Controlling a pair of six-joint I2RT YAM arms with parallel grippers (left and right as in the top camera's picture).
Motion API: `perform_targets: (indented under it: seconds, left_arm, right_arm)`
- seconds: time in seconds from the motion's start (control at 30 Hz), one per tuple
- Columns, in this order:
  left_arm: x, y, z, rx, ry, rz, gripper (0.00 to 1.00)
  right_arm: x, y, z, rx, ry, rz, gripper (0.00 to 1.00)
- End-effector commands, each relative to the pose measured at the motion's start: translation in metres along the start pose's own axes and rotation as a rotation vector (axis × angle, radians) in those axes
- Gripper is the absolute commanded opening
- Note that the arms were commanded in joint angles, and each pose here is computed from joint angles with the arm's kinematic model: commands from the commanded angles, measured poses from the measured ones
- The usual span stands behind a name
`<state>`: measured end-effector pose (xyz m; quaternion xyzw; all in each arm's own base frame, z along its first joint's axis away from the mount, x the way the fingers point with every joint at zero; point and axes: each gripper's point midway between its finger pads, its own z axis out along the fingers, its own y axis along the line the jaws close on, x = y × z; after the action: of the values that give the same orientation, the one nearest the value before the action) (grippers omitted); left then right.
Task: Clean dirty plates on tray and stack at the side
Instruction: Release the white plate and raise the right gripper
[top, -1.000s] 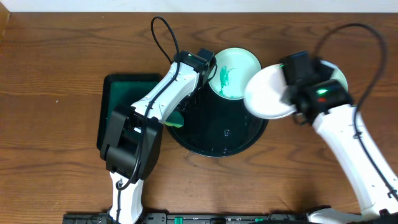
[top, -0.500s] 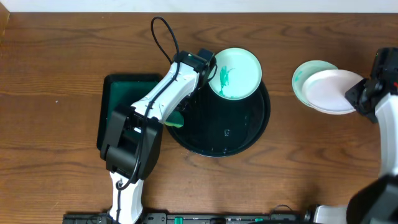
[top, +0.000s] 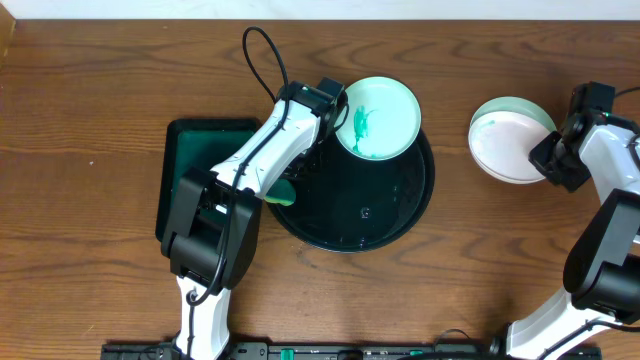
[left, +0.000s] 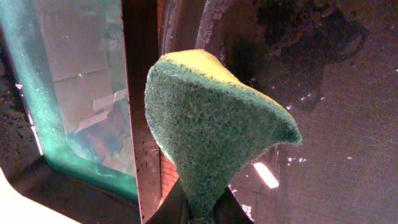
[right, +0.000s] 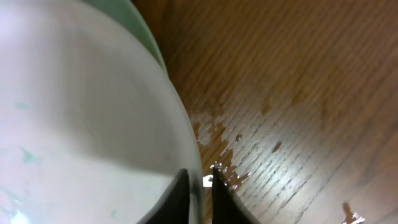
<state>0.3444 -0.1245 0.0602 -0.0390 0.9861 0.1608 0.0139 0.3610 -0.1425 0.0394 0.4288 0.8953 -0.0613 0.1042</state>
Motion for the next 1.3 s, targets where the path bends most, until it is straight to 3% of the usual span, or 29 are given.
perform_targets:
  seconds: [0.0, 0.13, 0.23, 0.33, 0.47, 0.63, 0.83, 0.87, 0.9, 0.93, 1.0, 1.03, 1.27]
  left_arm:
    - [-0.006, -0.001, -0.003, 0.003, -0.012, 0.009, 0.07]
    - [-0.006, -0.001, -0.003, 0.003, -0.012, 0.009, 0.07]
    - [-0.006, -0.001, -0.003, 0.002, -0.012, 0.009, 0.07]
    - [-0.006, -0.001, -0.003, 0.003, -0.013, 0.009, 0.07]
    - [-0.007, -0.001, -0.003, 0.004, -0.014, 0.008, 0.07]
    - [-0.007, -0.001, -0.003, 0.004, -0.015, 0.008, 0.07]
    - [-0.007, -0.001, -0.003, 0.004, -0.015, 0.008, 0.07]
    - [-0.007, -0.001, -0.003, 0.004, -0.015, 0.008, 0.07]
    - [-0.007, -0.001, -0.003, 0.004, -0.015, 0.008, 0.07]
    - [-0.007, -0.001, -0.003, 0.004, -0.015, 0.008, 0.07]
    - [-0.007, -0.001, -0.003, 0.004, -0.015, 0.008, 0.07]
    - [-0.007, -0.001, -0.003, 0.004, -0.015, 0.008, 0.07]
    - [-0.006, -0.001, -0.003, 0.002, -0.011, 0.01, 0.07]
  right_arm:
    - [-0.002, 0.008, -0.001, -0.018, -0.007, -0.019, 0.43]
    - [-0.009, 0.017, -0.006, -0.066, -0.03, -0.069, 0.57]
    - [-0.018, 0.03, -0.021, -0.126, -0.062, -0.114, 0.58]
    - [-0.031, 0.042, -0.044, -0.164, -0.119, -0.183, 0.56]
    - [-0.032, 0.075, -0.084, -0.31, -0.176, -0.376, 0.43]
    - [0.006, 0.134, -0.149, -0.623, -0.228, -0.73, 0.39]
    - [0.076, 0.155, -0.167, -0.633, -0.196, -1.09, 0.47]
    - [0.085, 0.155, -0.161, -0.593, -0.164, -1.078, 0.49]
    - [0.088, 0.151, -0.154, -0.521, -0.13, -1.006, 0.43]
    - [0.088, 0.145, -0.145, -0.442, -0.105, -0.915, 0.35]
    - [0.088, 0.128, -0.128, -0.284, -0.063, -0.713, 0.06]
    - [0.089, 0.122, -0.119, -0.227, -0.053, -0.658, 0.01]
    - [0.085, 0.111, -0.084, -0.113, 0.005, -0.553, 0.01]
